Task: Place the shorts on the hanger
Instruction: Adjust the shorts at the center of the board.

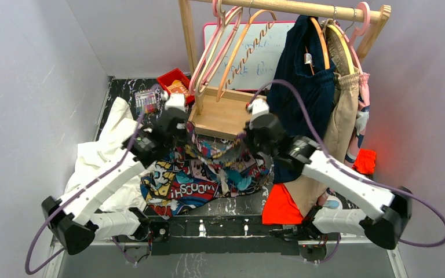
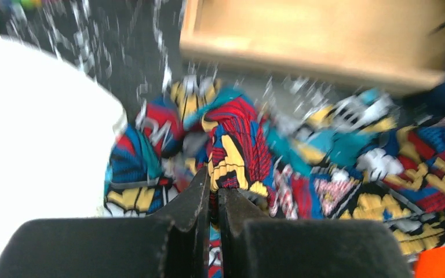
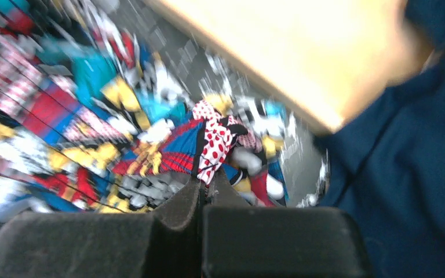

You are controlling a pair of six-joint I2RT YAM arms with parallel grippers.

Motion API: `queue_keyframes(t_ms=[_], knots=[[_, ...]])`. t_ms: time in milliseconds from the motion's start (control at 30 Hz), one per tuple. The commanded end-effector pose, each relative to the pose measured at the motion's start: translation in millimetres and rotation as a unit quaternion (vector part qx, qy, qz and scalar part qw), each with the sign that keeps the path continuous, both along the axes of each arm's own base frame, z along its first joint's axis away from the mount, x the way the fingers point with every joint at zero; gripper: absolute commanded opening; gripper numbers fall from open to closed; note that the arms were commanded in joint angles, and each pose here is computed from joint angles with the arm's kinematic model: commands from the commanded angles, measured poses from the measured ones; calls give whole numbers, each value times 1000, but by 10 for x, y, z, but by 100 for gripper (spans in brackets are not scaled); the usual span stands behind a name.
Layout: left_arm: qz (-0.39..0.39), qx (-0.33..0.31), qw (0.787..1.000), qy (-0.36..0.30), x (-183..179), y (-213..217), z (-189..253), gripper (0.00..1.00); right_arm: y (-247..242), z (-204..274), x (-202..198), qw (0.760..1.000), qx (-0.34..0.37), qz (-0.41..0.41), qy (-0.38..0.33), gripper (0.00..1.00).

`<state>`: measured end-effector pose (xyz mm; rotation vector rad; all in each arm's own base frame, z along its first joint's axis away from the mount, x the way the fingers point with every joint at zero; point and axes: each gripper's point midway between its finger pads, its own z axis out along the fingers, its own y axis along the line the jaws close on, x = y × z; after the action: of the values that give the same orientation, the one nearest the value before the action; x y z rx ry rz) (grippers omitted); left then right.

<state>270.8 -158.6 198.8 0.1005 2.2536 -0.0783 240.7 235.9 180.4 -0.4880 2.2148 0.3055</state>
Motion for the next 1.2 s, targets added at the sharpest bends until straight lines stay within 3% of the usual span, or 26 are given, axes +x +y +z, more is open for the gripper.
queue_keyframes(t_ms=[0,67,167,367,433,567,733,1067,1167], knots=[[-15,-63,987,-144,-54,180,1598,0,59,2042,-25,967,198,17,-159,0],[-28,-97,976,-194,-140,221,2169,0,-61,2638,-138,948,248,21,-198,0],[-39,-144,958,-246,-288,291,2646,0,-243,2947,-226,930,281,10,-235,0],[3,-136,961,-240,-336,487,2249,0,-367,2380,-136,946,248,-43,-204,0],[8,-130,958,-254,-349,554,2361,0,-376,2404,-107,948,238,-47,-208,0],[3,-135,935,-327,-374,654,3191,0,-397,3179,-167,929,263,-19,-260,0],[-17,-180,898,-402,-538,712,4037,0,-429,4164,-504,881,349,50,-316,0],[-80,-251,844,-467,-869,662,4501,0,-461,4706,-941,832,412,135,-345,0],[-87,-262,839,-468,-925,666,4456,0,-458,4667,-951,833,413,136,-341,0]])
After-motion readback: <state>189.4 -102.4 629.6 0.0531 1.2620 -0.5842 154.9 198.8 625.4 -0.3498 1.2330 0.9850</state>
